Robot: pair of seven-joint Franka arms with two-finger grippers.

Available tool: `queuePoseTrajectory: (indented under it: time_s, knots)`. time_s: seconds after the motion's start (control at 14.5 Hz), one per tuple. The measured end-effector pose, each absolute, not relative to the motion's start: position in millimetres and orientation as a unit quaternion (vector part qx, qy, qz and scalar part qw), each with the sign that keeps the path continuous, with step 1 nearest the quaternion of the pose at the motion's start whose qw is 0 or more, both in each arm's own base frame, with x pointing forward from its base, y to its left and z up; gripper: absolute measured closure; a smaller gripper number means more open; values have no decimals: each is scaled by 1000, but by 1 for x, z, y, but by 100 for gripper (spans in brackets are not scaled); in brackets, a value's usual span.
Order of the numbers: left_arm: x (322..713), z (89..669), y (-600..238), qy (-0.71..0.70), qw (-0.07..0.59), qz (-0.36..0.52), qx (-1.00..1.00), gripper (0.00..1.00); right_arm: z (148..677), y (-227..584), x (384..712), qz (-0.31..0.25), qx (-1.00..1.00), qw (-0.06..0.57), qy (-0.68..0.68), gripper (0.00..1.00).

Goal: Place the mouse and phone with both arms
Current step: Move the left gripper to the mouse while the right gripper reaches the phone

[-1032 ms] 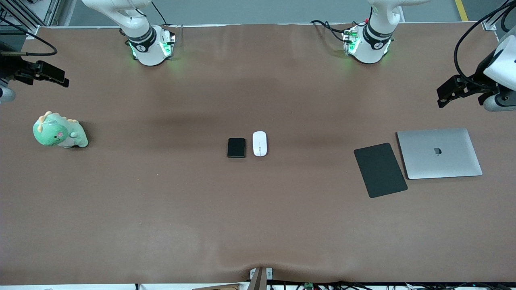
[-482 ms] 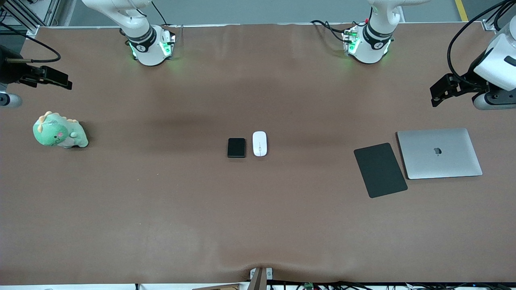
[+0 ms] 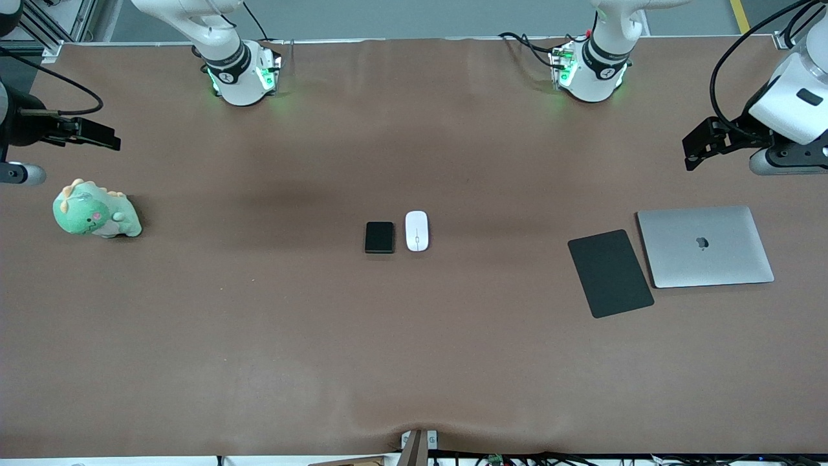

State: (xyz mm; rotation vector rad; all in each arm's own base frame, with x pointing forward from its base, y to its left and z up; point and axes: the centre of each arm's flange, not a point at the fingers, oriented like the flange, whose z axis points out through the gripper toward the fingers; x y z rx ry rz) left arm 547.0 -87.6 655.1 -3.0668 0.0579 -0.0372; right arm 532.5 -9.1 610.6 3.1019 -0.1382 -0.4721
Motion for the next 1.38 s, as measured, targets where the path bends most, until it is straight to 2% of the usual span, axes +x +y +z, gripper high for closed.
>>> queuePoseTrajectory:
  time_s: [0.34, 0.55, 1.03, 1.38]
  knots:
    - [551, 645, -89, 14, 28, 0, -1000, 0, 600, -8, 538, -160, 986, 2, -43, 0]
    - [565, 611, -116, 9, 5, 30, -999, 0, 594, -10, 541, -165, 985, 2, -45, 0]
    - [574, 494, -296, 5, -3, 46, -999, 0, 590, -7, 543, -174, 984, 2, -42, 0]
    - [554, 404, -401, -13, -13, 46, -999, 0, 573, 8, 536, -234, 972, -6, -30, 0]
